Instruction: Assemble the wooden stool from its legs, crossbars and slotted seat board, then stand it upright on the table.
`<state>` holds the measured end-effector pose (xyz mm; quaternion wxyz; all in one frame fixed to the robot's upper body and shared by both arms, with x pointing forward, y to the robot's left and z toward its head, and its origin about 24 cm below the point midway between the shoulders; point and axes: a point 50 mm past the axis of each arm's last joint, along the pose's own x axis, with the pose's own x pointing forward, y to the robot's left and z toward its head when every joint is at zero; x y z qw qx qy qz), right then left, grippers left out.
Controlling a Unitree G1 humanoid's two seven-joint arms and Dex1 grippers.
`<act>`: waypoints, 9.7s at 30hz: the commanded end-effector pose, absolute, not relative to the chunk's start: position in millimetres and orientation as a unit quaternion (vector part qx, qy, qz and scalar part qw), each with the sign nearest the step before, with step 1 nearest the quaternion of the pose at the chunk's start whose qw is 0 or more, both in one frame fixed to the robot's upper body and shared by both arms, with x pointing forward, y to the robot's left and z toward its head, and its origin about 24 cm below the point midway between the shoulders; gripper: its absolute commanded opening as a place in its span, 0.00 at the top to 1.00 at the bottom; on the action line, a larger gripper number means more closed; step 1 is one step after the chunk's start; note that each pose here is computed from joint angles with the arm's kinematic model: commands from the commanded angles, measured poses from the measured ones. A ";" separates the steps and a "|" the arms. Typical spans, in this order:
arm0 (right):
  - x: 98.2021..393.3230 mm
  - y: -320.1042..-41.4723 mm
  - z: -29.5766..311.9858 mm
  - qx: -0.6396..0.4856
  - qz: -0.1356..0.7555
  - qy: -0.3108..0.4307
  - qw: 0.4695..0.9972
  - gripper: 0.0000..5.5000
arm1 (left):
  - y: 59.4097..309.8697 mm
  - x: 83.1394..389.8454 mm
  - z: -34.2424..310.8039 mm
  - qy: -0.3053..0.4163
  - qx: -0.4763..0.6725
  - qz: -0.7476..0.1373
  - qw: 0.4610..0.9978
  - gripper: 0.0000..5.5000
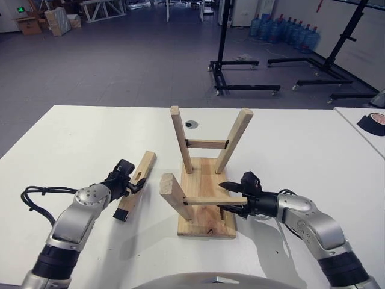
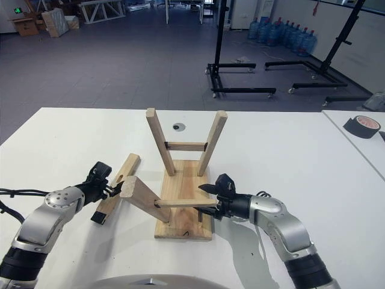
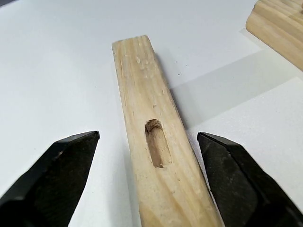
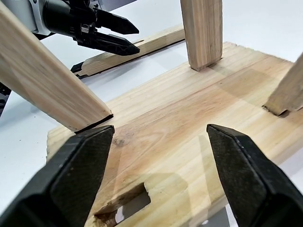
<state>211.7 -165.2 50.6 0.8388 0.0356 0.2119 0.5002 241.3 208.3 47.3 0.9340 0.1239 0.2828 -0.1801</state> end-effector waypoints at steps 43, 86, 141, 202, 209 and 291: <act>252.6 -133.3 151.5 0.258 0.609 -0.005 0.750 0.35 | 171.1 256.1 142.0 0.017 -0.113 -0.619 0.777 0.63; 248.7 -99.0 165.4 0.235 0.673 -0.039 0.701 0.62 | 158.8 252.3 151.1 0.024 -0.149 -0.642 0.752 0.46; 214.3 -242.5 173.0 -0.138 0.649 0.192 0.723 0.63 | 189.4 221.0 138.5 0.003 -0.140 -0.515 0.846 0.33; 176.9 -221.3 107.9 -0.224 0.645 0.185 0.707 0.63 | 185.7 225.0 136.8 -0.005 -0.117 -0.507 0.854 0.33; 180.0 -212.5 108.3 -0.187 0.646 0.208 0.710 0.63 | 185.4 218.6 182.6 -0.110 -0.119 -0.516 0.841 0.33; 249.5 -179.9 107.3 -0.226 0.692 0.203 0.655 0.63 | 141.3 209.1 160.9 -0.019 -0.034 -0.580 0.814 0.33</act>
